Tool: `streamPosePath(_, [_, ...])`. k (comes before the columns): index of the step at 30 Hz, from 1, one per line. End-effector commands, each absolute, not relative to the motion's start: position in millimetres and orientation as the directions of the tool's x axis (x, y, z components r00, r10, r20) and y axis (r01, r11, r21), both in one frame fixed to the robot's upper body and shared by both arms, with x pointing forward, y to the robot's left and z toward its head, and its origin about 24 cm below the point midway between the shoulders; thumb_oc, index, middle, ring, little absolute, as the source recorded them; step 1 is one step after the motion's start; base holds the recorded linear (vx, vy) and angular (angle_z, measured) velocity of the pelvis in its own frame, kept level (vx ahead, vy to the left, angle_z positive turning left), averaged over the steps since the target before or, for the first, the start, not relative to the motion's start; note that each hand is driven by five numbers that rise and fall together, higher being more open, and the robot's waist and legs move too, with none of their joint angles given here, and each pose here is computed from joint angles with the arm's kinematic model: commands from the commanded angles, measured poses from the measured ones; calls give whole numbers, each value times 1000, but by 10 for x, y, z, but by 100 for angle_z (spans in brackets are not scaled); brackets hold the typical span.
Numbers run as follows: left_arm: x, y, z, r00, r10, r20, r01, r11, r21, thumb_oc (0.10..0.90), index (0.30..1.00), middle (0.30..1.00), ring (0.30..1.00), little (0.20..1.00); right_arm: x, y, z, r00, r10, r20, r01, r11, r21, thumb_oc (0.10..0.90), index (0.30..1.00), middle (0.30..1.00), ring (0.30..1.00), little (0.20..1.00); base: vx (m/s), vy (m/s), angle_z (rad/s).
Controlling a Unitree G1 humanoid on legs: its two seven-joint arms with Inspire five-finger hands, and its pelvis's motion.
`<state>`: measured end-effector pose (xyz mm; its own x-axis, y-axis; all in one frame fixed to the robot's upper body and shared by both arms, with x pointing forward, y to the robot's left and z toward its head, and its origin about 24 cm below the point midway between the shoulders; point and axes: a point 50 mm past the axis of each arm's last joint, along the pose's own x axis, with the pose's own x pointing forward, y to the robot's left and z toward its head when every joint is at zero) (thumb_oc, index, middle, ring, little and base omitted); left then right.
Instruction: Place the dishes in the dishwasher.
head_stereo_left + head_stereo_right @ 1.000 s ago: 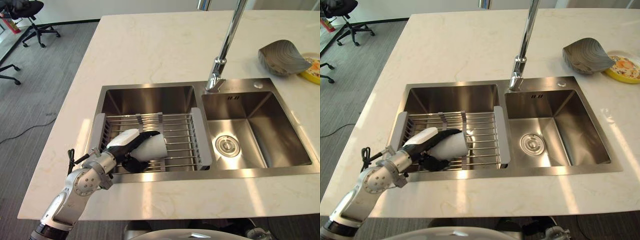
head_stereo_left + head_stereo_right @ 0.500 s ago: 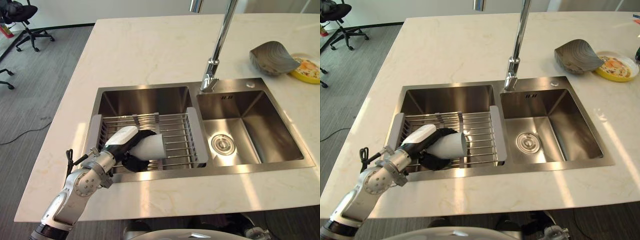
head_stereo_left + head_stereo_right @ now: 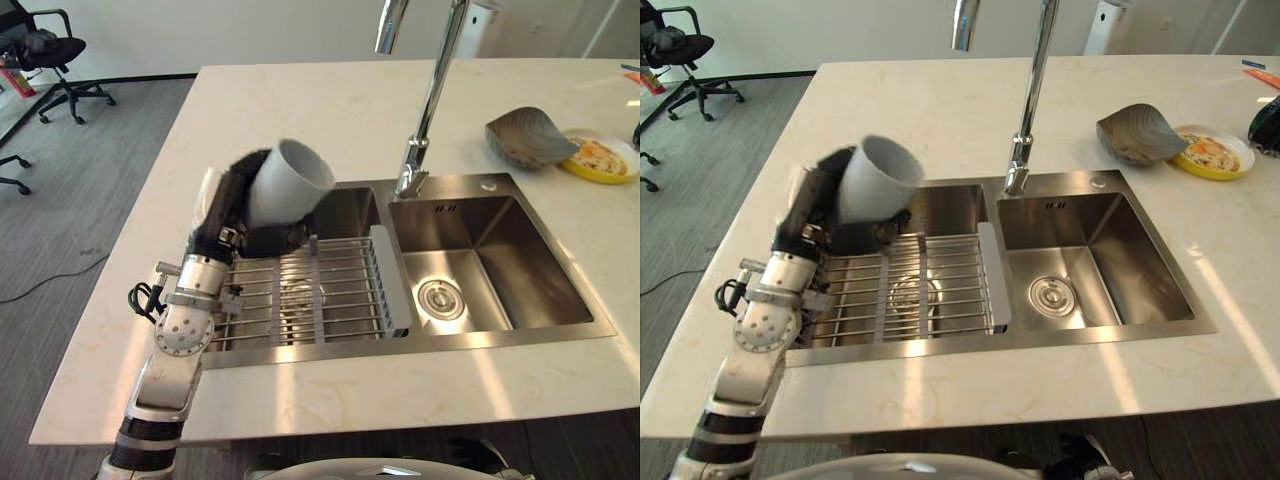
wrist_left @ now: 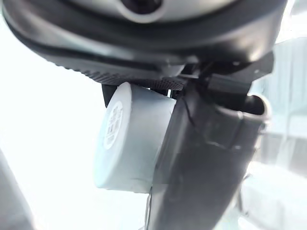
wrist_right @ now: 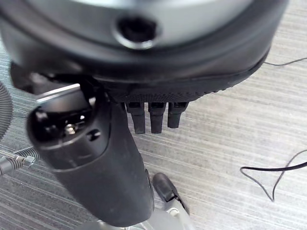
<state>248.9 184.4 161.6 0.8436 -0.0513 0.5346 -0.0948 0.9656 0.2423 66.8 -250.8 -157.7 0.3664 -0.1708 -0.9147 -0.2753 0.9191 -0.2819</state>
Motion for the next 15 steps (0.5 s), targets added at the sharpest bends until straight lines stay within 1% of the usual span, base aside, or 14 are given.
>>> streamPosePath(1, [2224, 1887, 2276, 541, 49, 839, -132, 991, 28, 400, 300, 300, 300, 300, 875, -2400, -1570, 423, -158, -892, -243, 929, -279, 800, 900, 900, 900, 900, 0, 0, 0])
streamPosePath(4, [2177, 1961, 2258, 528, 105, 843, -172, 985, -16, 400, 300, 300, 300, 300, 914, -2370, -1567, 437, -154, -886, -236, 931, -278, 800, 900, 900, 900, 900, -27, -7, -1])
streamPosePath(8, [2157, 1976, 2240, 525, 116, 843, -198, 980, -12, 400, 300, 300, 300, 300, 922, -2433, -1551, 441, -185, -878, -189, 937, -293, 800, 900, 900, 900, 900, -126, 51, 1])
streamPosePath(10, [2160, 1984, 2238, 522, 130, 843, -202, 979, -26, 400, 300, 300, 300, 300, 933, -2484, -1536, 444, -205, -872, -171, 936, -307, 800, 900, 900, 900, 900, -221, 82, 52])
streamPosePath(13, [2156, 1981, 2239, 514, 142, 846, -203, 978, -41, 400, 300, 300, 300, 300, 928, -2545, -1517, 445, -221, -868, -161, 934, -320, 800, 900, 900, 900, 900, -320, -117, 71])
streamPosePath(15, [2174, 1874, 2286, 503, 92, 859, -145, 989, -21, 400, 300, 300, 300, 300, 872, -2675, -1488, 438, -272, -857, -88, 936, -342, 800, 900, 900, 900, 900, -480, -135, 59])
